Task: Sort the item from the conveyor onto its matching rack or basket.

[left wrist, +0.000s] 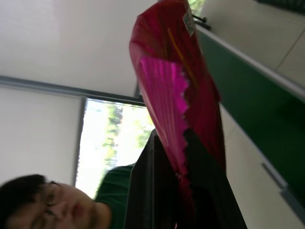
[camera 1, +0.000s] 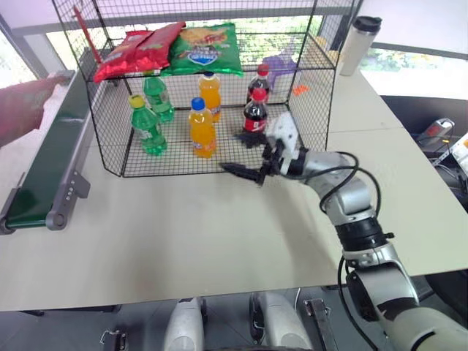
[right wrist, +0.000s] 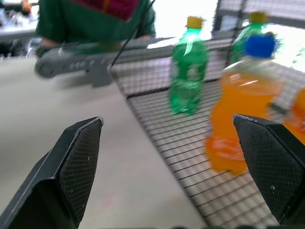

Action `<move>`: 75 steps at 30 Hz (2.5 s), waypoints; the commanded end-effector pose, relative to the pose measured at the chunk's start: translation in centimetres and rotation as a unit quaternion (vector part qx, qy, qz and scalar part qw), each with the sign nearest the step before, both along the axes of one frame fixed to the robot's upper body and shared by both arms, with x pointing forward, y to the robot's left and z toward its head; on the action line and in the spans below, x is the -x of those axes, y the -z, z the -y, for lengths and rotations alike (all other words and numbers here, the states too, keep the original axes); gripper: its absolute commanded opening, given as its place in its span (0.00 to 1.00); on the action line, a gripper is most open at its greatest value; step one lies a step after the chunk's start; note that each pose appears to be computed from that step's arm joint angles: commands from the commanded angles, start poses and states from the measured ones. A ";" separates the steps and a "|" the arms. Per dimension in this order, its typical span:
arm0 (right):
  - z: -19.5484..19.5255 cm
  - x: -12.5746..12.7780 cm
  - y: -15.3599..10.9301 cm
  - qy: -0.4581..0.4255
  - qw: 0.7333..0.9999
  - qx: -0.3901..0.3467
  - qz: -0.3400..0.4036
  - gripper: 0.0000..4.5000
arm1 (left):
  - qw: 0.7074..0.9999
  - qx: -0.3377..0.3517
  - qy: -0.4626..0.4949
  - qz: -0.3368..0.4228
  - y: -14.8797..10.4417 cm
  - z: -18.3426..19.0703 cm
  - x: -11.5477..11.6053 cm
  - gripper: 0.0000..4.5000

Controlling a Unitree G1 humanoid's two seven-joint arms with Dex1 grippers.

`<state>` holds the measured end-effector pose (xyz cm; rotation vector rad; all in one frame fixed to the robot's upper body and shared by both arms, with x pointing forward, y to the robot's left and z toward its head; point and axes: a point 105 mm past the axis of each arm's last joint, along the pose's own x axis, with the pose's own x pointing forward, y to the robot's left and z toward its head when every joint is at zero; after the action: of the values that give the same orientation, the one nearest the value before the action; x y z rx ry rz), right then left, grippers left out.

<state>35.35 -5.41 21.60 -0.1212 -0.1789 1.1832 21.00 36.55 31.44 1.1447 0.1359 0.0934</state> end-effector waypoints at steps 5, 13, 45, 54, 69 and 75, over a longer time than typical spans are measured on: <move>3.0 1.3 -6.5 -0.053 0.996 -0.073 0.001 1.00 | 0.980 0.154 0.114 -0.052 -5.9 3.3 4.1 0.01; 3.8 2.5 -8.4 -0.112 0.990 -0.085 -0.020 1.00 | 0.894 0.224 0.366 -0.127 -7.3 11.3 3.5 0.01; -0.5 7.1 -8.8 -0.254 0.961 -0.102 -0.035 0.01 | 0.733 0.264 0.600 -0.180 -4.7 20.0 -4.9 0.00; -0.1 6.3 -9.0 -0.198 0.975 -0.101 -0.018 0.00 | 0.764 0.293 0.557 -0.139 -4.7 18.5 -6.3 0.39; 10.3 4.5 -13.5 0.178 0.967 -0.091 0.158 0.00 | 0.787 0.395 0.472 -0.046 -2.8 14.8 -7.8 0.68; 11.8 3.7 -14.7 0.292 0.914 -0.001 0.281 0.00 | 0.749 0.436 0.497 -0.036 -2.0 17.9 -7.8 0.68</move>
<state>32.17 -17.57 35.03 -0.3781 -0.5262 0.5706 29.48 19.24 32.56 0.1453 -0.3128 -0.8942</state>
